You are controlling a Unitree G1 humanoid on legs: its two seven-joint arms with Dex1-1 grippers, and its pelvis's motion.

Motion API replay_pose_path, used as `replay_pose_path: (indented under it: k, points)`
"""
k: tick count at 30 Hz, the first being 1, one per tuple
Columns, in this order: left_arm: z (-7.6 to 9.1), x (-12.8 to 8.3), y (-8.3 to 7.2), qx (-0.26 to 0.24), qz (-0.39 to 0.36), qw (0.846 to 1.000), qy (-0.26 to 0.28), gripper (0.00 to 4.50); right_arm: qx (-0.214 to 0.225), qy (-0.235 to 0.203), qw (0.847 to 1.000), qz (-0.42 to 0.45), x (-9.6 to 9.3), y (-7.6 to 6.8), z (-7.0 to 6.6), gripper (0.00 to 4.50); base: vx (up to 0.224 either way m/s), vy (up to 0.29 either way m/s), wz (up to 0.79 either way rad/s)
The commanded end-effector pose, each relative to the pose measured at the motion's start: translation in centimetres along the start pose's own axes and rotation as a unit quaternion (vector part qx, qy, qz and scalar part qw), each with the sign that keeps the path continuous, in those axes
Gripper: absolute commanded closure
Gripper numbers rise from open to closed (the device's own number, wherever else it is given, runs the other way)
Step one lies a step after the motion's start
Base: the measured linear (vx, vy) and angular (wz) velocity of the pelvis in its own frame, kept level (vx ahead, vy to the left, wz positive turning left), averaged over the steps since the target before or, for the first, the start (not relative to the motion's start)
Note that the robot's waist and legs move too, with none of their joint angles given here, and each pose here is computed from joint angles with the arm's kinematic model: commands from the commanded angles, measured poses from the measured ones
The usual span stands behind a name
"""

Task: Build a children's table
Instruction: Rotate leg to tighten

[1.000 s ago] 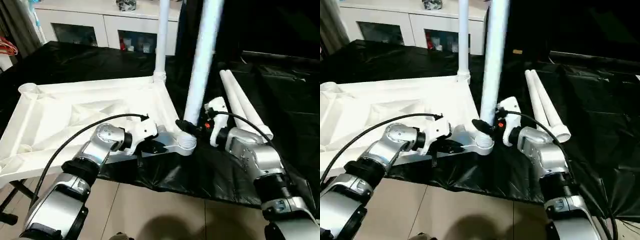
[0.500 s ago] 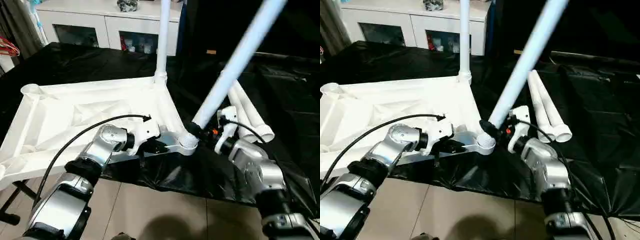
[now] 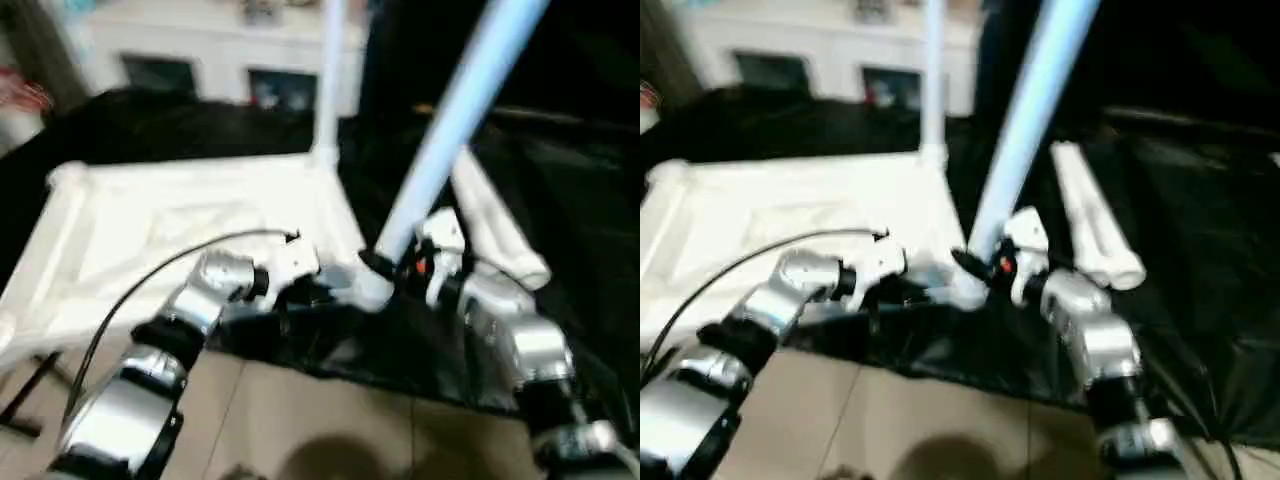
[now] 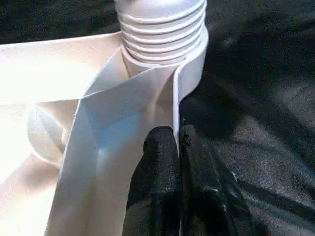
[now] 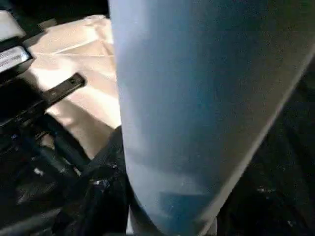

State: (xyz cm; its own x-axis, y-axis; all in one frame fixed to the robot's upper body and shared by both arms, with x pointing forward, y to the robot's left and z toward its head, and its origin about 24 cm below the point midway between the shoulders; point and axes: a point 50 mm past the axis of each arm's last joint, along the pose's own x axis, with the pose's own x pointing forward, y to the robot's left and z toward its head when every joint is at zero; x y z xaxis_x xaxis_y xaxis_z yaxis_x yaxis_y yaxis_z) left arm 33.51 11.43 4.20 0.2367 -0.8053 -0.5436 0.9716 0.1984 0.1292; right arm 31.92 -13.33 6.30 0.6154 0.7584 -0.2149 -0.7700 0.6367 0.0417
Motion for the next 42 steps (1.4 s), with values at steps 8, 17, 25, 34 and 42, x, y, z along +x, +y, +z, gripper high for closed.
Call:
replay_pose_path:
  k: [8,17,25,34,42]
  points:
    - [0.6,-1.3,0.2,0.035,-0.053,0.997,0.032,4.50,0.014,0.102,0.991,0.090,0.8,0.9,-3.3,2.62,0.011,-0.007,-0.02]
    - [1.4,-3.0,0.1,0.070,-0.116,0.990,0.047,4.50,0.001,0.124,0.977,0.176,0.1,1.3,-3.5,2.62,0.000,0.000,0.00]
    - [2.0,-2.8,1.8,0.060,-0.017,0.997,0.045,4.50,0.012,0.096,0.989,0.109,1.1,0.6,-3.3,2.62,0.000,0.000,0.00]
    - [4.4,-1.4,3.7,0.017,0.110,0.994,0.015,4.50,0.068,0.061,0.991,-0.097,2.7,-1.9,-2.8,2.62,0.000,0.000,0.00]
    - [7.4,2.2,3.8,-0.021,0.194,0.981,-0.008,4.50,0.108,0.061,0.967,-0.223,4.9,-2.2,-2.4,2.62,0.000,0.000,0.00]
